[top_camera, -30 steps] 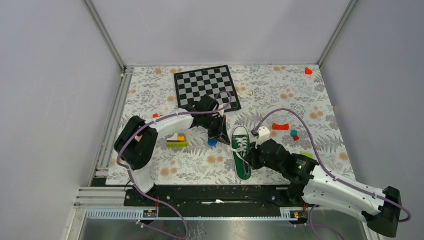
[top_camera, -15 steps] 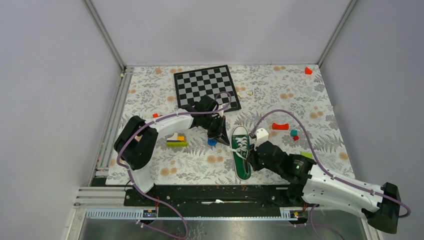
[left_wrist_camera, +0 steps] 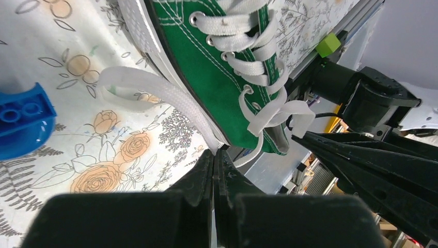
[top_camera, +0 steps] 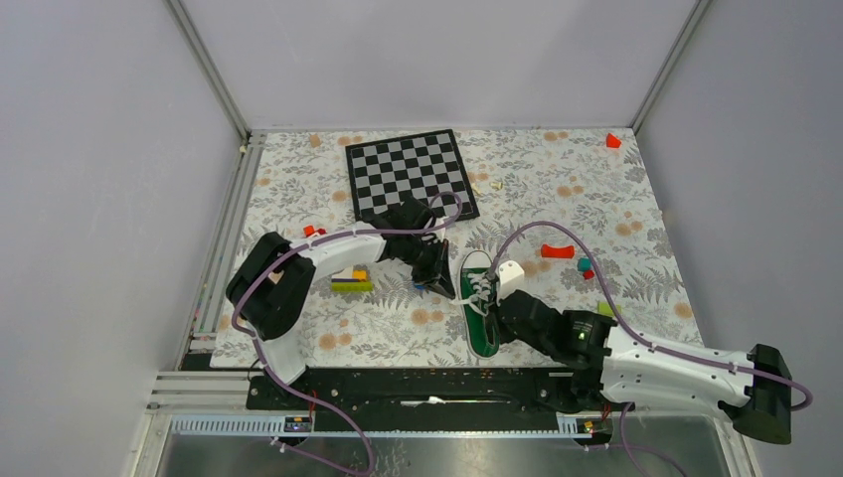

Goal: Tie the shoes
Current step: Cross the shoelace with the shoelace.

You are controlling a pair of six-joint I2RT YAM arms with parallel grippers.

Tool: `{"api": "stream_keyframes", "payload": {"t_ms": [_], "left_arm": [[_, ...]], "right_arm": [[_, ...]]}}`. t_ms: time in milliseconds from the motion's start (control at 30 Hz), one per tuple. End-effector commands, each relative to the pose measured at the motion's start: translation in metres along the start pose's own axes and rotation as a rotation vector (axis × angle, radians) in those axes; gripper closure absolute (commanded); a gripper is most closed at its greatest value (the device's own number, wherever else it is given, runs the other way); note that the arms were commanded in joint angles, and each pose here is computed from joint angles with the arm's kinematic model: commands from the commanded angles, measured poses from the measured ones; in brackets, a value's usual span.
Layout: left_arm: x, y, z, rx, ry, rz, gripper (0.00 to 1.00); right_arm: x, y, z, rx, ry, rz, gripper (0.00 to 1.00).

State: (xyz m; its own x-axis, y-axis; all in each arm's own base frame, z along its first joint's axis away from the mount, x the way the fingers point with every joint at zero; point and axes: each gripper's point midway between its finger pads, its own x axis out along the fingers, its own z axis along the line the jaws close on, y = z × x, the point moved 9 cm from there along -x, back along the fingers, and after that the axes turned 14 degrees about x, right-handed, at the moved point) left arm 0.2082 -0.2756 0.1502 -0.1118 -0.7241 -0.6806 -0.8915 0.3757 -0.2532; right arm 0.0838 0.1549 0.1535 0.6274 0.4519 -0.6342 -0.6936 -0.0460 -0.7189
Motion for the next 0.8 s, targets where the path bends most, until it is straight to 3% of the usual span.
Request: {"api": "stream_keyframes", "payload": {"t_ms": [0,567,767], "left_arm": [[-0.004,0.002,-0.013,0.068,0.023,-0.022,1.0],[-0.009,0.002,-0.018,0.085,0.023,-0.038,1.0],[-0.011,0.0,-0.021,0.095,0.028,-0.046,1.0]], "right_arm": [[-0.001,-0.01,0.022,0.04,-0.102,0.008,1.0],[0.024,-0.04,0.027,0.068,0.058,-0.094,1.0],[0.036,-0.038,0.023,0.073,0.115,-0.062,1.0]]}}
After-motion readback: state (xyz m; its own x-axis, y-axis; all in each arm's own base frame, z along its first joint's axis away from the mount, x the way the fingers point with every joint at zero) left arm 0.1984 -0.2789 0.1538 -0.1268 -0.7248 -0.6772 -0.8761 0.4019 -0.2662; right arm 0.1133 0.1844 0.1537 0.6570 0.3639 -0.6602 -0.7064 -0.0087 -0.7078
